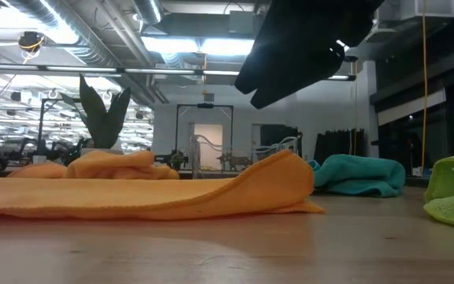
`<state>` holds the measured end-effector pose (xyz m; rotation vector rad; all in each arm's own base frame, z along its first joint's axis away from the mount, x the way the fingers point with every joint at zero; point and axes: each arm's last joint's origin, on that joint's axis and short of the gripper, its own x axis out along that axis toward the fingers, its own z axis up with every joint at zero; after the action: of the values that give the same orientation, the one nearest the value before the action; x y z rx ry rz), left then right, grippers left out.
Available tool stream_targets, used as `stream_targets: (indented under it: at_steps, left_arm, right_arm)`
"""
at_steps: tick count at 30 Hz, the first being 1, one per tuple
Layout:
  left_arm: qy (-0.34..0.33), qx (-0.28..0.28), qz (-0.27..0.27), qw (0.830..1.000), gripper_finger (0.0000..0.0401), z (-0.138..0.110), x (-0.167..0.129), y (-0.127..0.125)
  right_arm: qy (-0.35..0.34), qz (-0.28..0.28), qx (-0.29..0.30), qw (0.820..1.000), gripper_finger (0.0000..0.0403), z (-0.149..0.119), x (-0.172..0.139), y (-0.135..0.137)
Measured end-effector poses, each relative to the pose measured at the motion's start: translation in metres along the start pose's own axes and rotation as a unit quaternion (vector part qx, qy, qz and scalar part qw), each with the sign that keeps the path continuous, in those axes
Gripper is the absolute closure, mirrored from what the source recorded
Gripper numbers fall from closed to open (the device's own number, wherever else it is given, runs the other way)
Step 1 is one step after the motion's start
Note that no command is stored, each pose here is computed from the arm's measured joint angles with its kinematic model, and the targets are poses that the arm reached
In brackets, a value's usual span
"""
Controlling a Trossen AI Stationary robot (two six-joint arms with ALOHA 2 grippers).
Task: Fold microfiber towels
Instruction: Fold the bottom orange microfiber towel
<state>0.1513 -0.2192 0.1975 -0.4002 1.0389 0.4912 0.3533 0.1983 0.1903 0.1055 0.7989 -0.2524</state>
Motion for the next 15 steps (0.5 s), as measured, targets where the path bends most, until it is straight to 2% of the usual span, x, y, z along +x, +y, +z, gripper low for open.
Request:
stream_targets:
  at_steps: [5,15]
  left_arm:
    - [0.002,0.009,0.008,1.000,0.0199,-0.0001,0.0000,0.0016]
    - [-0.004,0.021,0.006,1.000,0.0199,0.0000,-0.0001,0.0013]
  right_arm:
    - [0.000,0.000,0.000,1.000,0.0117,0.0000,-0.0002,0.0001]
    - [0.000,0.000,-0.002,1.000,0.0116,0.0000,-0.0002,0.0001]
